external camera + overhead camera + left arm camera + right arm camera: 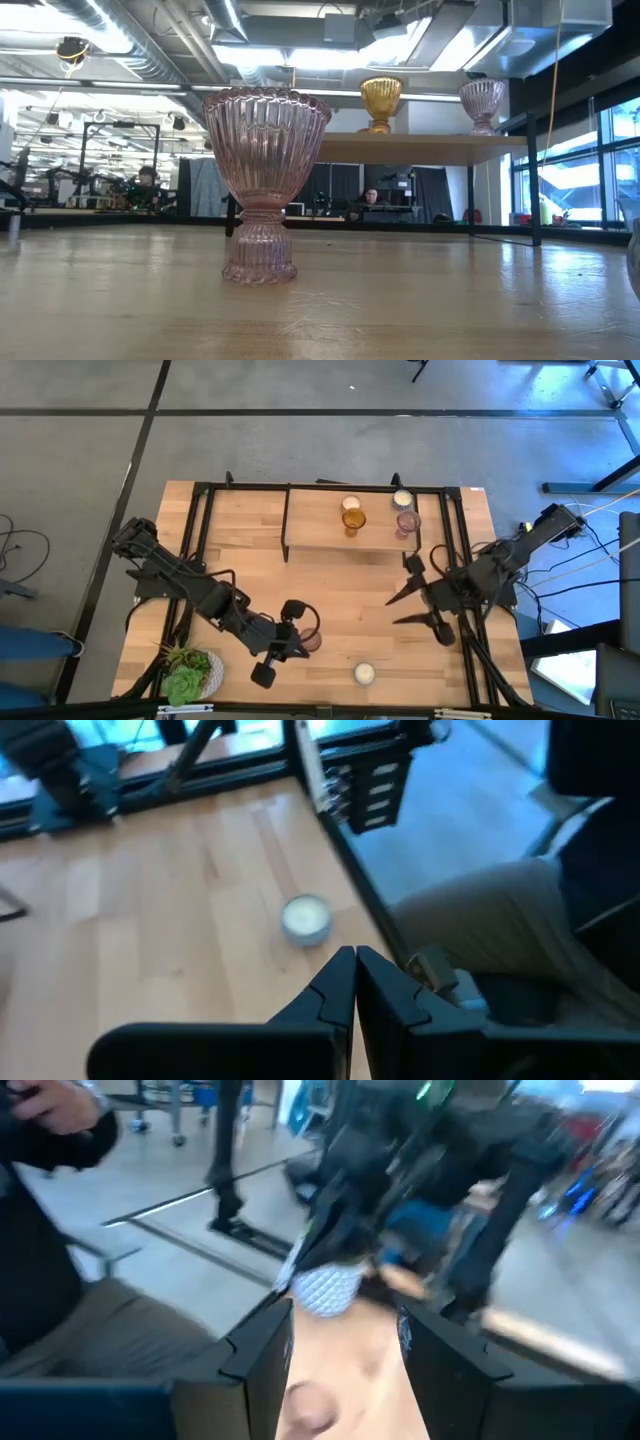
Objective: Pick & Place candle stick holders
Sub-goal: Put the light blue candle on the shelf
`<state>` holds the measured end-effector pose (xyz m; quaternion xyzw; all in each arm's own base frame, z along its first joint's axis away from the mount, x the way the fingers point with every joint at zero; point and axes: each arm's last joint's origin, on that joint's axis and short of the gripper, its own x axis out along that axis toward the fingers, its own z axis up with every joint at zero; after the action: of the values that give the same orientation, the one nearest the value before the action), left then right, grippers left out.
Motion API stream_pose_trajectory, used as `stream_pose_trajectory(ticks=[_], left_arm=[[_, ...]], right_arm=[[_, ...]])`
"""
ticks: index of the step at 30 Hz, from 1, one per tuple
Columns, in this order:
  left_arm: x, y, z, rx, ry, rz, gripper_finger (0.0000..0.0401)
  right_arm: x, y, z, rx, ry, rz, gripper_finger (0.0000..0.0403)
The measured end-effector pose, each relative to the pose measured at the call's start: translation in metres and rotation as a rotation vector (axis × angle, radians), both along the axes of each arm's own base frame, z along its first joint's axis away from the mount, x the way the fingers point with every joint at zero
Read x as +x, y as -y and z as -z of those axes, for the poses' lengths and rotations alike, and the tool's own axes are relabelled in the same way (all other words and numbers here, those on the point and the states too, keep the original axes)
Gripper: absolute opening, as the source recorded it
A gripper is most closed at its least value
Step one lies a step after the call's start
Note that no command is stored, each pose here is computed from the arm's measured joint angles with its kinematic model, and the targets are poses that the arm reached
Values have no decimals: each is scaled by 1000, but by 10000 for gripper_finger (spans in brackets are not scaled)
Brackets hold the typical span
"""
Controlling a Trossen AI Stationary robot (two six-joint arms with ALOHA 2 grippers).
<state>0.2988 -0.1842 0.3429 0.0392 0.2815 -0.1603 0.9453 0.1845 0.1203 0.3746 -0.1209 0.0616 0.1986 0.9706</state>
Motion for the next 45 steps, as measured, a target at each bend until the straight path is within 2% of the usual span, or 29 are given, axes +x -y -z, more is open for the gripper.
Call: stream_pose_trajectory(ticks=[3, 7, 13, 18, 23, 26, 30, 33, 36, 39, 42, 45], left_arm=[[-1, -2, 1, 20, -20, -65, 8], [-5, -5, 9, 44, -101, -139, 8], [4, -8, 24, 49, -167, -196, 8], [21, -1, 44, 21, -192, -179, 9], [51, -2, 67, -33, -267, -127, 9], [59, 4, 61, 7, -280, -94, 9], [62, 18, 36, 121, -141, -62, 9], [58, 29, 29, 239, -35, -54, 9], [54, 35, 28, 339, 11, -73, 8], [52, 33, 30, 394, -4, -124, 8], [51, 27, 34, 389, -55, -154, 4], [49, 26, 41, 381, -82, -170, 2]], right_arm=[[1, 2, -2, -13, 2, 46, 184], [7, 0, 11, -16, -48, 105, 184], [7, -2, 10, 36, -60, 76, 184], [6, -3, 11, 145, -124, 41, 184], [2, -6, 16, 160, -201, -19, 184], [1, -8, 17, 161, -207, -33, 184], [0, -13, 13, 176, -178, -61, 184], [1, -21, 15, 175, -172, -97, 184], [6, -37, 28, 121, -191, -220, 184], [16, -56, 53, 78, -265, -317, 184], [28, -74, 77, 125, -399, -279, 184], [39, -90, 107, 195, -564, -160, 184]])
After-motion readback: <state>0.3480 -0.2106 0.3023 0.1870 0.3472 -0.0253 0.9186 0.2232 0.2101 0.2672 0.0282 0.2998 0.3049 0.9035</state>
